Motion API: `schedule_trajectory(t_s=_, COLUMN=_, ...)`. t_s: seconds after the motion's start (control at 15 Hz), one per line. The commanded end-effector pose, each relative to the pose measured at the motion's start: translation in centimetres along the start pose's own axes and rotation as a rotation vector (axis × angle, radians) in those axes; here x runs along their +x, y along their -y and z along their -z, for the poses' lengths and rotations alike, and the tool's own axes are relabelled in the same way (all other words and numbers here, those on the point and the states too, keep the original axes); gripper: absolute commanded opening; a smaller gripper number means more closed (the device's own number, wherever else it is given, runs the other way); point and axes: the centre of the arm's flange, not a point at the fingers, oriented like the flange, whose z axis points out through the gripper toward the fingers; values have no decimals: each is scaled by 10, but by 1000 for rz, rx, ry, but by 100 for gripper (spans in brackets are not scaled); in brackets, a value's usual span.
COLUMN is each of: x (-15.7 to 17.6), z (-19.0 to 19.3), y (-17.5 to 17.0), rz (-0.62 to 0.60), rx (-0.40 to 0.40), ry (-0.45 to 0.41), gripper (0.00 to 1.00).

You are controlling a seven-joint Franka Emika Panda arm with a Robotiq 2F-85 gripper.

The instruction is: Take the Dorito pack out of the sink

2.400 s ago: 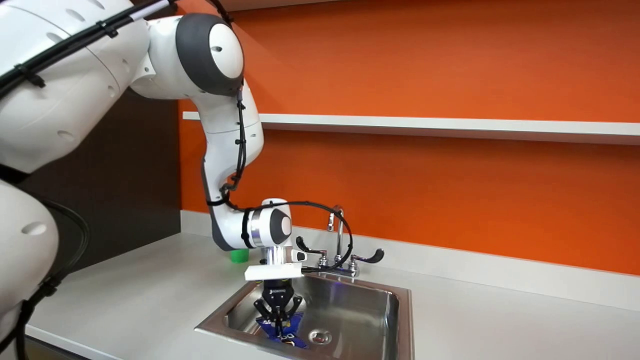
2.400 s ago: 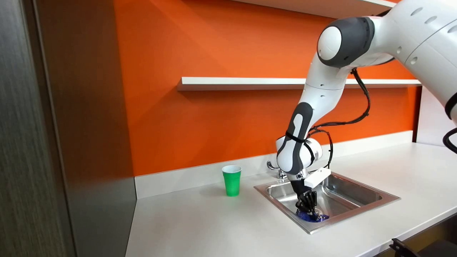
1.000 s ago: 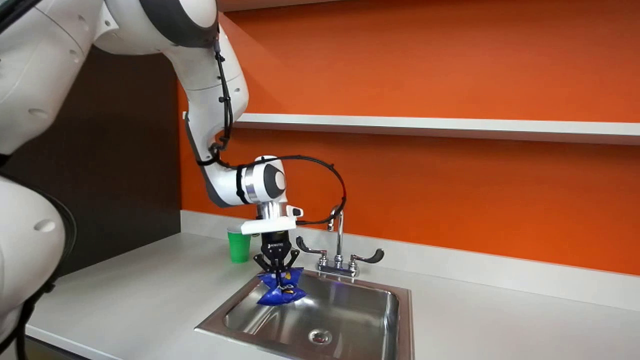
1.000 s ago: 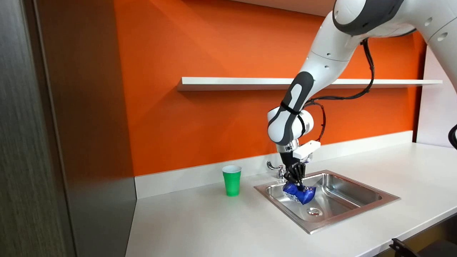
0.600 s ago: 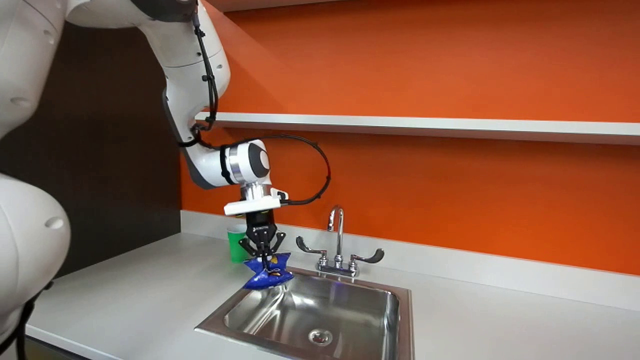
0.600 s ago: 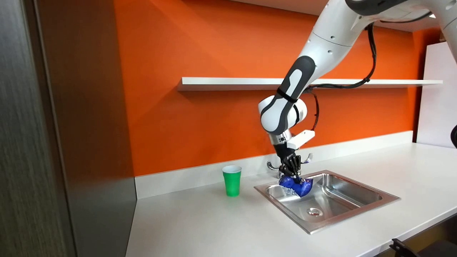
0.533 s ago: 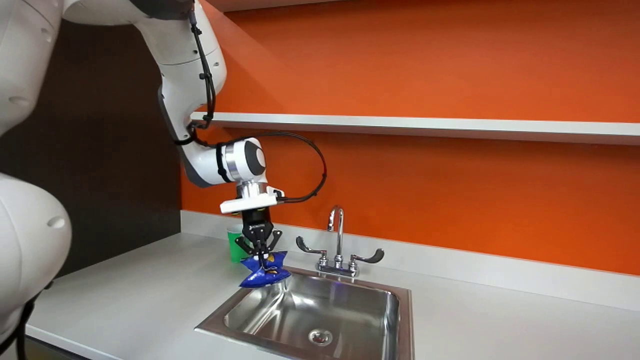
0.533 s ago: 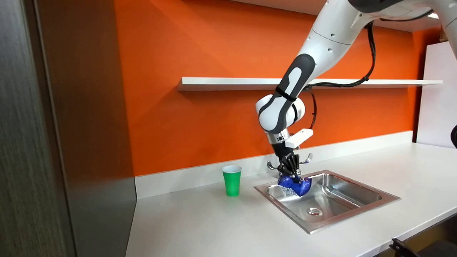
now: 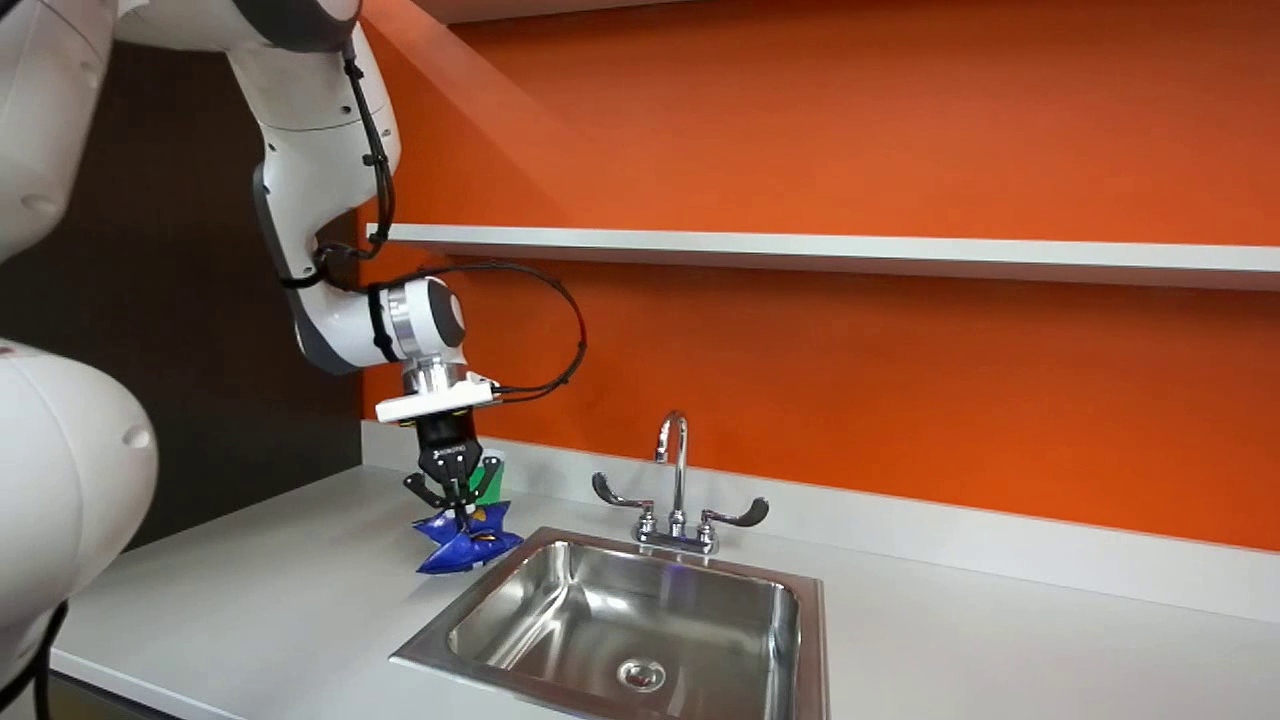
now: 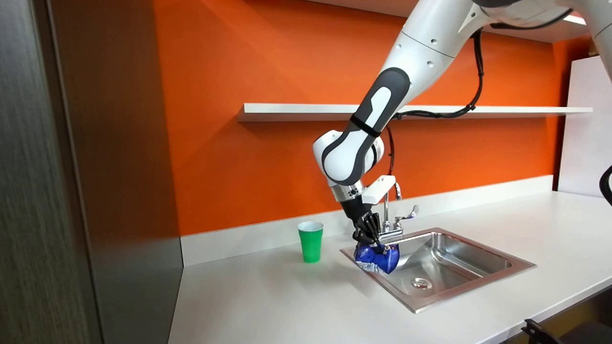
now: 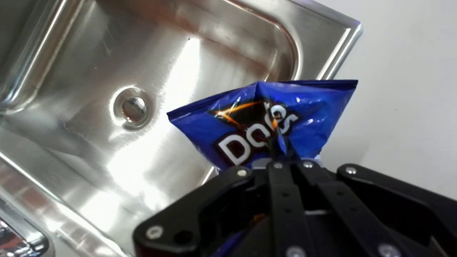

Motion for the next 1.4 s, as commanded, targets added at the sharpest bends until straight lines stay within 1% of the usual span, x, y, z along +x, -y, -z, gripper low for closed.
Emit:
schedule_trajectory(t_s=0.0, x=12, z=3, y=23, rz=49, rx=-35, ry=19, gripper=0)
schedule_trajectory(t_s=0.27, x=21, z=-3, y=40, rz=93, rx=-39, ry=28, gripper=0)
schedule_trajectory(t_s=0.6, x=26, z=-13, y=46, rz=113, rx=-44, ry=42, gripper=0)
schedule_trajectory(t_s=0.67, x=27, z=-14, y=46, rz=115, rx=-46, ry=43, gripper=26)
schedule_trajectory(t_s=0.73, x=27, z=-15, y=47, rz=117, rx=-48, ry=45, gripper=27)
schedule_trajectory(t_s=0.87, x=24, z=-12, y=46, rz=113, rx=-50, ry=37, gripper=40)
schedule_trajectory(t_s=1.13, x=11, z=8, y=39, rz=85, rx=-50, ry=2, gripper=71)
schedule_trajectory(t_s=1.33, x=-6, z=26, y=32, rz=49, rx=-38, ry=-32, gripper=95)
